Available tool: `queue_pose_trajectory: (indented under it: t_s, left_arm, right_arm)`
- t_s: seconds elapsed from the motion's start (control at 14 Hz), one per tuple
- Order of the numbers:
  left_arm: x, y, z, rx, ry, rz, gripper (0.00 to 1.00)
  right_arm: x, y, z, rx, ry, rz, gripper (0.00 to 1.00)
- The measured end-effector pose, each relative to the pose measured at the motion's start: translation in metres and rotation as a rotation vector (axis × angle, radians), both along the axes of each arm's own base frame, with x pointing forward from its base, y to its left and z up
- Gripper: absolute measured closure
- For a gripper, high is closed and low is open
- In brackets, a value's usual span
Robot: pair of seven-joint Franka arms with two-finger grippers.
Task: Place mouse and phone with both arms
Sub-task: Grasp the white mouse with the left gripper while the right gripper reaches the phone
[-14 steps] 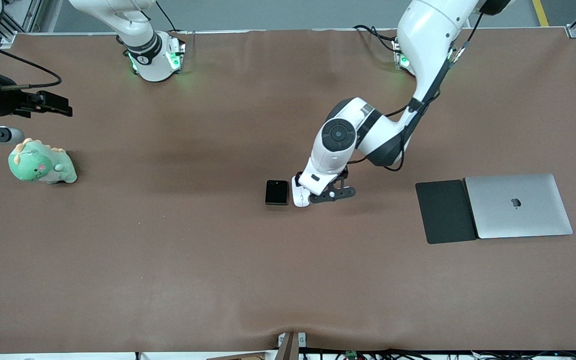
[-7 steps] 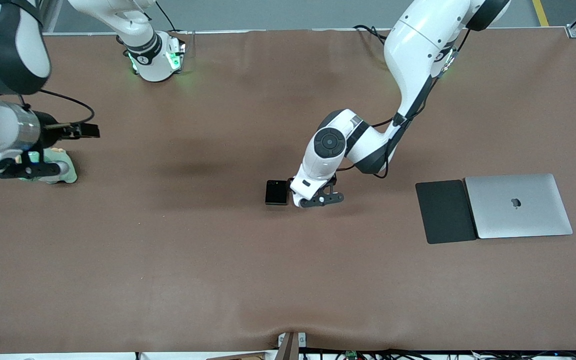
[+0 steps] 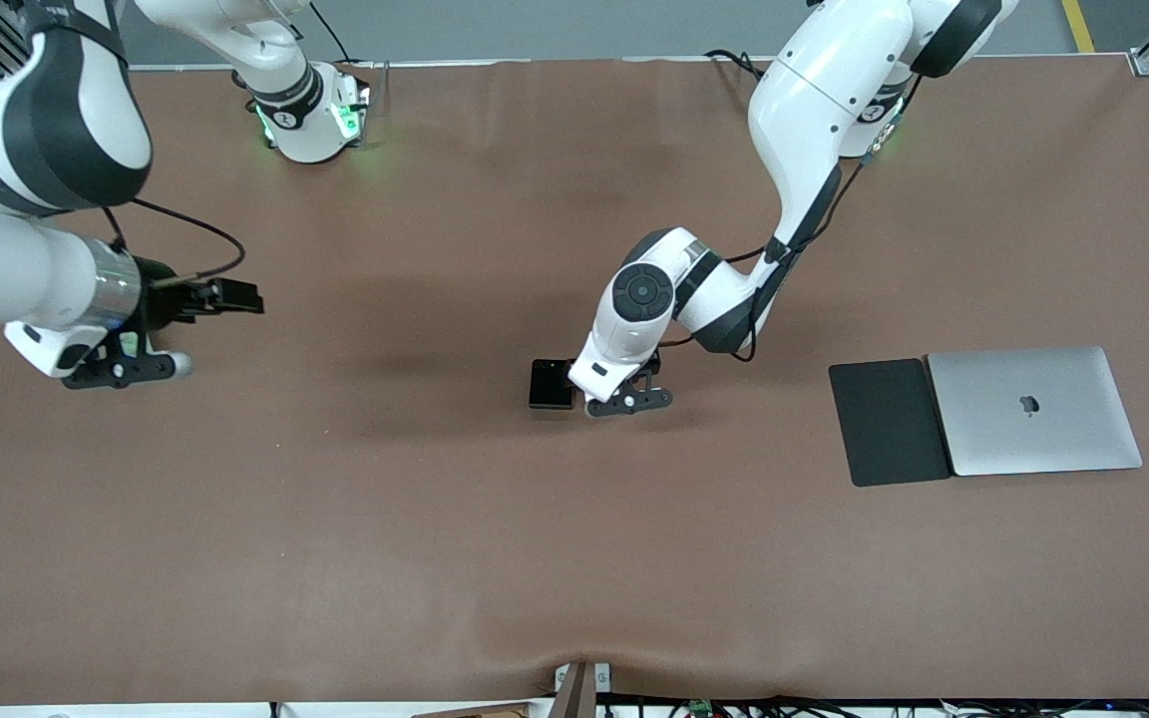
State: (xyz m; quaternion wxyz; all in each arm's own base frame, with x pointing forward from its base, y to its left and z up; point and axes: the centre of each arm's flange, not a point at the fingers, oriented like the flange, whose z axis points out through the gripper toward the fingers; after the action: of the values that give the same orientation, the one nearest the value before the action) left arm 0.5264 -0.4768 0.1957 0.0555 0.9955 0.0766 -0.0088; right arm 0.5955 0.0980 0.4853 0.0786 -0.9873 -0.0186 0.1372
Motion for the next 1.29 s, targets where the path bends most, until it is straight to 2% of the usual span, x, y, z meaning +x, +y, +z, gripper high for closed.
queue_pose_trajectory:
  t_s: [0.14, 0.43, 0.57, 0.86, 0.93, 1.0, 1.07, 1.14, 1.21, 1.29]
  left_arm:
    - [-0.001, -0.002, -0.007, 0.000, 0.002, -0.002, 0.03]
    - [-0.003, -0.006, -0.020, 0.007, 0.002, -0.008, 0.05]
    - [-0.004, -0.006, -0.026, 0.022, -0.007, -0.012, 0.09]
    - [-0.002, -0.008, -0.024, 0.023, -0.018, -0.013, 0.14]
    - [-0.002, -0.008, -0.024, 0.023, -0.019, -0.014, 0.20]
    - [-0.003, -0.009, -0.024, 0.023, -0.019, -0.016, 0.20]
    - [-0.004, -0.010, -0.024, 0.023, -0.019, -0.017, 0.26]
    - [-0.003, -0.010, -0.023, 0.022, -0.020, -0.017, 0.34]
    - [-0.003, -0.010, -0.023, 0.021, -0.021, -0.017, 0.34]
    - [-0.003, -0.011, -0.023, 0.021, -0.021, -0.017, 0.39]
  right_arm:
    - [0.011, 0.028, -0.024, 0.025, 0.000, -0.048, 0.00]
    - [0.032, 0.058, -0.085, 0.137, 0.036, -0.122, 0.00]
    - [0.033, 0.072, -0.113, 0.135, 0.065, -0.114, 0.00]
    - [0.030, 0.089, -0.139, 0.131, 0.046, -0.064, 0.00]
    - [0.029, 0.086, -0.146, 0.135, 0.031, -0.046, 0.00]
    - [0.030, 0.083, -0.153, 0.138, 0.002, -0.035, 0.00]
    - [0.032, 0.082, -0.160, 0.137, -0.041, -0.024, 0.00]
    - [0.033, 0.086, -0.166, 0.129, -0.103, -0.012, 0.00]
    - [0.034, 0.098, -0.169, 0.120, -0.168, 0.000, 0.00]
    - [0.032, 0.114, -0.171, 0.118, -0.216, 0.016, 0.00]
